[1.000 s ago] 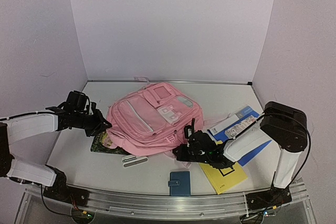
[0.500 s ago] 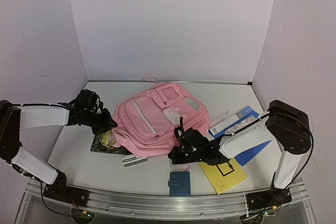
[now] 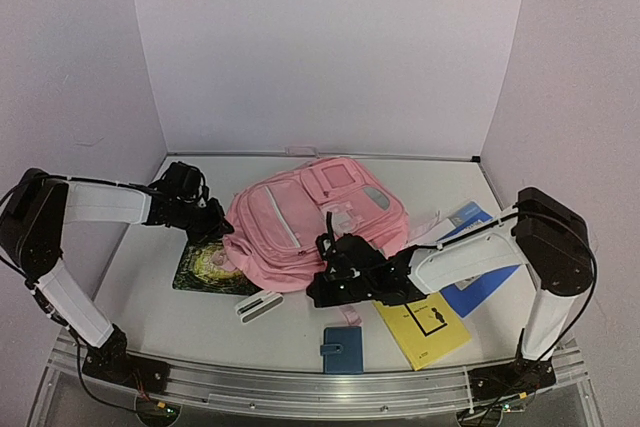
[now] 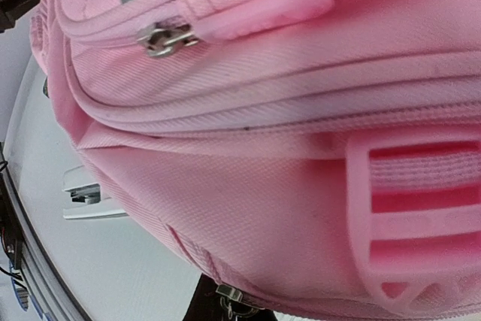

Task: Pack the student bag
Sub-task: Unzip the student bag at the center of the board.

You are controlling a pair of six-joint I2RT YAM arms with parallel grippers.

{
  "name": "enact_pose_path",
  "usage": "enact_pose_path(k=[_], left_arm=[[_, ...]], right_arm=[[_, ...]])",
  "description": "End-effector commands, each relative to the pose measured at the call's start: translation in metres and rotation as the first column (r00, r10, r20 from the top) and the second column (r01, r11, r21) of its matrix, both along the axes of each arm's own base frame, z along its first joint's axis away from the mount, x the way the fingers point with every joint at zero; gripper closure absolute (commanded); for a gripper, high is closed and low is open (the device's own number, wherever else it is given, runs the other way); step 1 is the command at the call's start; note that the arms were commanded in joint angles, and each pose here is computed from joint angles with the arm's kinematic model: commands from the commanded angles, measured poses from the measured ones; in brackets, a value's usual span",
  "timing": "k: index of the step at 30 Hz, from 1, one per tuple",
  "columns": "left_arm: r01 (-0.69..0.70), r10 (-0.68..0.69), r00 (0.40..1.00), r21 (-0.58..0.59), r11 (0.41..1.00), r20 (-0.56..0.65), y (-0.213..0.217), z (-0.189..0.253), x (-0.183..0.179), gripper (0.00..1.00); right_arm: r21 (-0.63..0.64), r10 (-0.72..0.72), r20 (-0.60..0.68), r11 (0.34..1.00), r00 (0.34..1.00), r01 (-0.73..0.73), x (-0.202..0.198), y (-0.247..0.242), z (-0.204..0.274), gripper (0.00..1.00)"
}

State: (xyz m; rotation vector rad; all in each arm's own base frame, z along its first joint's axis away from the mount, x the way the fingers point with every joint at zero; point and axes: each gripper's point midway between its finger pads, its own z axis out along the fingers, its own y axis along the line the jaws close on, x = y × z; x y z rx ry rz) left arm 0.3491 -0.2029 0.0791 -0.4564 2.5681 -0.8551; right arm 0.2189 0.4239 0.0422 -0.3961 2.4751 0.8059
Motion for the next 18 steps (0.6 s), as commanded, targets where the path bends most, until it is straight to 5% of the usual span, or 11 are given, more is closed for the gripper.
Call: enact_pose_path(k=[1, 18], left_arm=[[0.086, -0.062, 0.975, -0.107, 0.991, 0.215, -0.037, 0.061, 0.039, 1.00], [0.177, -0.160, 0.959, -0.052, 0.983, 0.235, -0.054, 0.055, 0.063, 1.00]], right_arm=[[0.128, 0.080, 0.038, 0.988, 0.996, -0.084, -0.008, 0.049, 0.040, 1.00], [0.137, 0.076, 0.058, 0.987, 0.995, -0.084, 0.008, 0.106, 0.041, 1.00]])
